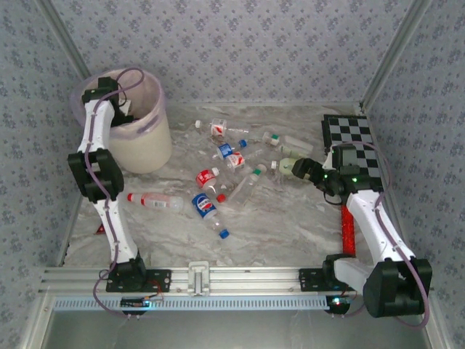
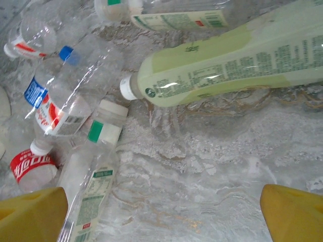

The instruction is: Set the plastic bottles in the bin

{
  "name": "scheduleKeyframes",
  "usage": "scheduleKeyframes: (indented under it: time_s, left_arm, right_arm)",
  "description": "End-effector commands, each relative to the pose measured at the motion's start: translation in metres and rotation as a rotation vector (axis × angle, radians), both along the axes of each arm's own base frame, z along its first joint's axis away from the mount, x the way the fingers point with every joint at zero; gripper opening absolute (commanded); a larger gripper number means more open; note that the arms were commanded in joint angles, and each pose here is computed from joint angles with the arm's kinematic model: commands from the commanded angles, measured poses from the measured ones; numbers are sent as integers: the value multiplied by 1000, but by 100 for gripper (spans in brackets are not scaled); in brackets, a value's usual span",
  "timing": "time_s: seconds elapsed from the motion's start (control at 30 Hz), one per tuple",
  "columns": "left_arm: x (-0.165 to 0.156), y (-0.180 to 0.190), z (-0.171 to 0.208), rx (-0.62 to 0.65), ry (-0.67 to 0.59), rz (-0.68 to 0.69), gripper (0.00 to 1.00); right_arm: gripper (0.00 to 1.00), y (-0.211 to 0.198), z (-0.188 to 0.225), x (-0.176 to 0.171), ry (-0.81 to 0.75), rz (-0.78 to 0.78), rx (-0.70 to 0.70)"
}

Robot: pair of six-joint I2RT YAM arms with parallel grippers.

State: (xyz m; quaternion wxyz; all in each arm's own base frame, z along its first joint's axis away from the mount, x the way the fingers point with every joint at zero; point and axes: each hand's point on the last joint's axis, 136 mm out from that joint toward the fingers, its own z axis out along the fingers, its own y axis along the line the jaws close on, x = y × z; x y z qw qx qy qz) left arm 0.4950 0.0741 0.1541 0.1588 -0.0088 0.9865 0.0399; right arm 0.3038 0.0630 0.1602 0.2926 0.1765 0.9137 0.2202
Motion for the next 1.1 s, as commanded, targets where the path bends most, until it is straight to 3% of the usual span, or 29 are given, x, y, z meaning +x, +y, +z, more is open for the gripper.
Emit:
scheduleKeyframes:
  time_s: [0.0,0.13,0.43,0.6,0.73,0.83,0.97,1.07]
  left_arm:
    - [-6,-11,46,-2,-73,-34,98]
    - [-10,-17,84,6,-145,-63,99]
    - [-34,-25,186,127,-365,-88,99]
    - [-70,-34,244,235,-492,-77,99]
    - [-102,-82,277,20,-665,-125,99]
    - [-127,-140,268,-103,-708,-253,99]
    - [-164,-222,220,-226,-638,-464,99]
    - [-188,-264,186,-325,-599,-542,99]
  right_arm:
    - [100,-23,-9,0,70,-175,-27]
    - [100,-44,-19,-3,156,-395,-24]
    - [100,-75,-47,16,260,-803,139]
    - [94,-80,-62,41,343,-854,183]
    - [94,-76,-76,61,350,-885,231]
    - [95,-74,-86,75,351,-915,273]
    - [98,-73,-100,86,396,-954,276]
    - [99,-77,-107,94,404,-982,263]
